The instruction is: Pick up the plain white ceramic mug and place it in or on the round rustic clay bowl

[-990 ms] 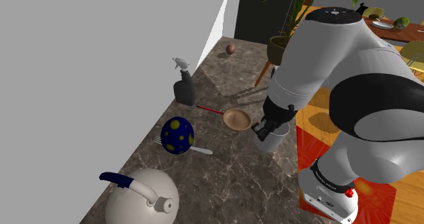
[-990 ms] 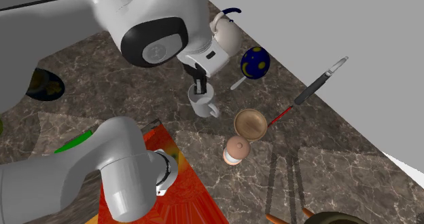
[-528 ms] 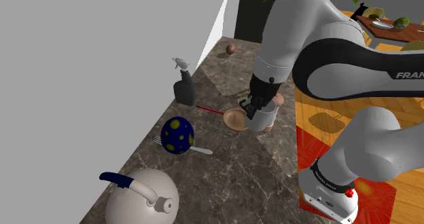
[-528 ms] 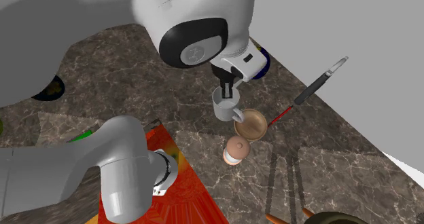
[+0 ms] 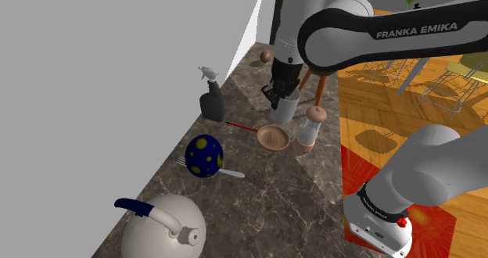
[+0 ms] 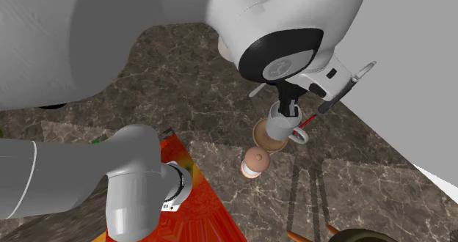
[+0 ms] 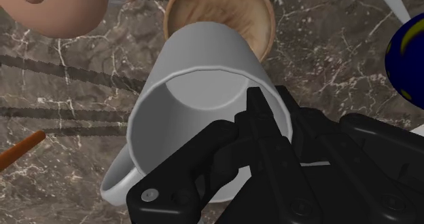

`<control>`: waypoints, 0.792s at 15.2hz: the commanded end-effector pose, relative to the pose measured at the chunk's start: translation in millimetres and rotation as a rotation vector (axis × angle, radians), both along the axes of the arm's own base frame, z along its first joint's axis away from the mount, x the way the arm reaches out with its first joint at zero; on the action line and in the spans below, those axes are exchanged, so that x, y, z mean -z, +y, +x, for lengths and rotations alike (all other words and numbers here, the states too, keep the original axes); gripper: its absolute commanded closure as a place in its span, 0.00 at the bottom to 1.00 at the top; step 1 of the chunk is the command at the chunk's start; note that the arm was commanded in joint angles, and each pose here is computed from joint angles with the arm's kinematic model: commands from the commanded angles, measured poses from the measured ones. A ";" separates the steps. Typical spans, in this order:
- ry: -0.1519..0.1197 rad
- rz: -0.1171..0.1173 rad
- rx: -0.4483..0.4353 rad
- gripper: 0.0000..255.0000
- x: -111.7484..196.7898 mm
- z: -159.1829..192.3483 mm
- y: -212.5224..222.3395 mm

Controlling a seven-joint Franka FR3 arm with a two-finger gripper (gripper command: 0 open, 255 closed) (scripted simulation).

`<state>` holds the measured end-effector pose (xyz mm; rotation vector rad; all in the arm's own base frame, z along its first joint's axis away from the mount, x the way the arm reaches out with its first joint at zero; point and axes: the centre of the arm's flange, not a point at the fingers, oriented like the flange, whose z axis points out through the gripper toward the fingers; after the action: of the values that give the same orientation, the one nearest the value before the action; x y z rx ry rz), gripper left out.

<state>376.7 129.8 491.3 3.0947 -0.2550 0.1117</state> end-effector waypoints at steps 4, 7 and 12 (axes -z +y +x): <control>0.000 0.000 0.000 1.00 14.8 15.5 -5.4; 0.000 0.000 0.000 1.00 30.6 15.5 -5.4; 0.000 0.000 0.000 1.00 57.0 15.5 -5.4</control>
<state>391.6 124.0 439.4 3.0942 -0.2541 0.1107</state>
